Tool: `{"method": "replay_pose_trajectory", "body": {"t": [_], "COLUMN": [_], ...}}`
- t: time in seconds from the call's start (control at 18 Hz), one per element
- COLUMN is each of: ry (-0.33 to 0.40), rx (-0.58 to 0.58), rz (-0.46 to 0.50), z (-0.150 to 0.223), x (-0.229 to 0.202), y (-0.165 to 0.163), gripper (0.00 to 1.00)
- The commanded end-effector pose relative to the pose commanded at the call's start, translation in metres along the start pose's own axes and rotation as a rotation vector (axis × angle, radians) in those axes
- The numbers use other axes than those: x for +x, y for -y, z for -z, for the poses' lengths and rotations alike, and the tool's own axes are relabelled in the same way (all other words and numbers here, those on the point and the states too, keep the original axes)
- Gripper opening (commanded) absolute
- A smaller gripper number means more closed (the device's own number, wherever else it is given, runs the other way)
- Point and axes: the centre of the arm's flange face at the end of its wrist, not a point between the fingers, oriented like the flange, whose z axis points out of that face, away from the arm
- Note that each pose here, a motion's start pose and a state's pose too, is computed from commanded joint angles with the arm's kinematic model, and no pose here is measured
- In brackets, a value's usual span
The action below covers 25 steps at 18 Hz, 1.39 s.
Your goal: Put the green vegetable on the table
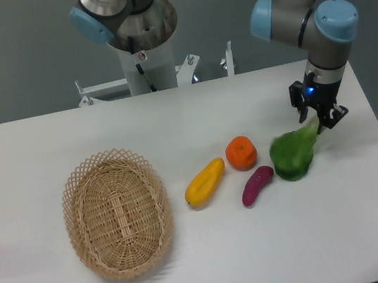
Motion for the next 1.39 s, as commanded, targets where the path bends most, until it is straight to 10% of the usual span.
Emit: {"method": "replay_pose_trajectory", "body": {"t": [0.39, 0.83, 1.39], "ry": [0.12, 0.06, -0.006], "rx": [-0.035, -0.003, -0.032], "rz": [0.037, 0.116, 0.173], "z": [0.074, 0.154, 0.182], "x": [-0.021, -0.02, -0.027], "y": [0.047, 0.117, 0.13], "gripper": [1.0, 1.0, 1.0]}}
